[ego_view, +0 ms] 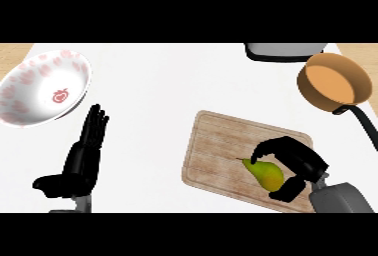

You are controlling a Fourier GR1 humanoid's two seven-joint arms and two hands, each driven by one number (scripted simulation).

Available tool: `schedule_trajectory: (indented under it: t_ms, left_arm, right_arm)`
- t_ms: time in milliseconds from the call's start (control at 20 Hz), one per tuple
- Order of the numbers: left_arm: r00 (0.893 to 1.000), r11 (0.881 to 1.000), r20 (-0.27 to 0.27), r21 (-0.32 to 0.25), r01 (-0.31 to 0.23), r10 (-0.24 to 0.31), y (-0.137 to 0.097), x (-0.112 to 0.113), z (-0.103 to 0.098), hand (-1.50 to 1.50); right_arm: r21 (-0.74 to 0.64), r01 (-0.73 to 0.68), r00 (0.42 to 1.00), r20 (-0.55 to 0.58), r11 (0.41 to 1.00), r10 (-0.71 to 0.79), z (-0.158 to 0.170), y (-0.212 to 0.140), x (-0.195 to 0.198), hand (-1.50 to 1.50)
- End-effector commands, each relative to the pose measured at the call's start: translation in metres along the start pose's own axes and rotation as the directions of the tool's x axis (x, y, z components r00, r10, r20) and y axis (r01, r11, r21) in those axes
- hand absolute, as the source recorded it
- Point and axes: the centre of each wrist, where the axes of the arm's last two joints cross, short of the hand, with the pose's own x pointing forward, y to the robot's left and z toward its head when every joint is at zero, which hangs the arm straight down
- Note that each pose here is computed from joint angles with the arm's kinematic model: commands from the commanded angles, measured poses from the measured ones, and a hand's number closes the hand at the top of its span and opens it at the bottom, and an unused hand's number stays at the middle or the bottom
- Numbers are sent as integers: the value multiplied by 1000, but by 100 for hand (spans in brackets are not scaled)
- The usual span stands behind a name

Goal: Pick the pear from the cutting board and place it in the pot

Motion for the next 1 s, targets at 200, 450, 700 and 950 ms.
schedule_trajectory:
  t_ms: [200,450,700,950]
  left_arm:
    - [1000,1000,7,-9,-9,9,-13,3,0,0]
    - [1000,1000,1,-23,-11,11,-3,9,-6,0]
    - [999,998,33,-63,-9,11,-16,14,-14,0]
    - [1000,999,11,-55,-1,2,-12,9,-19,0]
  right_arm:
    - [-89,-30,998,60,996,36,0,14,6,150]
    - [-169,-84,958,-285,982,33,-68,-50,22,150]
    - [-273,-217,807,-591,937,15,-117,-85,60,150]
    - [-399,-370,764,-644,839,31,-153,-126,90,150]
